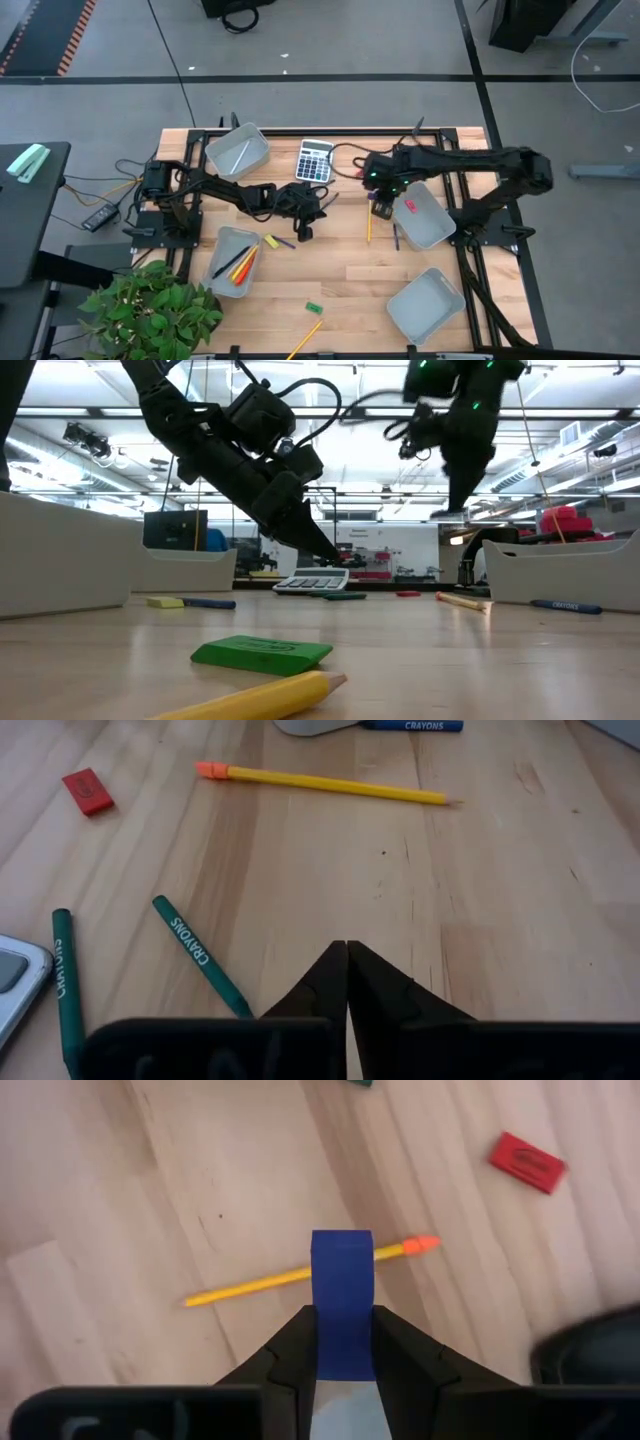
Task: Sort crayons/erasers/pens/pencils in bins
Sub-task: Put the blue eraser into the top left gray bin, then put the orange eraser into the top left gray bin
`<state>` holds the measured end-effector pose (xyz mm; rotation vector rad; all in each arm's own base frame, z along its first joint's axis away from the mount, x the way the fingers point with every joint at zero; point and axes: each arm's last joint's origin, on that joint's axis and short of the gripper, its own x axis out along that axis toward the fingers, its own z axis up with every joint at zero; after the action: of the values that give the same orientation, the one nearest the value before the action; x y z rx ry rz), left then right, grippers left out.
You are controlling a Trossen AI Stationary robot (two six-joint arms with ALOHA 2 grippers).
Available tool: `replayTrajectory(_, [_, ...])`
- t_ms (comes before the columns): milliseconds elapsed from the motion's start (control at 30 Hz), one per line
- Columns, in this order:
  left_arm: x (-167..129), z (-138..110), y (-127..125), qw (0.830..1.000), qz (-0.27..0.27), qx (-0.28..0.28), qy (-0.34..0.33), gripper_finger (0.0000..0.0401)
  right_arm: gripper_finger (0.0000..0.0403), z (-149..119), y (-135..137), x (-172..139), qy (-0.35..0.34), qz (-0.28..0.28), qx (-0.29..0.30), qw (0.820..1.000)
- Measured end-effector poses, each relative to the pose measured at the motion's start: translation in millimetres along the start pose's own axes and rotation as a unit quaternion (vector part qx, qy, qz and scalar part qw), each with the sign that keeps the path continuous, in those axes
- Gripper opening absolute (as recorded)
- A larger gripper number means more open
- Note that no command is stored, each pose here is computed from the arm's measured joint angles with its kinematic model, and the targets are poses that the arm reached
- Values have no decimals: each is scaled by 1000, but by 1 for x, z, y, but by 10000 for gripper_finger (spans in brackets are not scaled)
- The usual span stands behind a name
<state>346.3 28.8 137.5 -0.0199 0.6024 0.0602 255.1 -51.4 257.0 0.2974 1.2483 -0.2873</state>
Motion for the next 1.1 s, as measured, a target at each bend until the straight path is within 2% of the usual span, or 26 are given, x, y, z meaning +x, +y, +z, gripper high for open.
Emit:
replayTrajectory(167, [0,0,0,1000,0,0,0,23,95,-17,-5,-22,-10,-28,36,999])
replayTrajectory(233, [0,0,0,1000,0,-2,0,24,95,-28,-8,-22,9,-41,50,998])
replayTrajectory(433, [0,0,0,1000,0,-4,0,16,96,-62,-14,-3,80,-56,98,990])
replayTrajectory(633, [0,0,-1,1000,-2,-3,0,19,116,-84,-18,17,124,-69,104,984])
replayTrajectory(900, [0,0,-1,1000,-2,-3,0,20,176,-80,-19,17,98,-85,85,988])
replayTrajectory(1000, [0,0,-1,1000,-2,-3,-1,15,191,-69,-18,6,67,-99,68,990])
replayTrajectory(1100, [0,1,-1,1000,-2,-3,-4,13,197,-50,-16,-7,-1,-112,23,993])
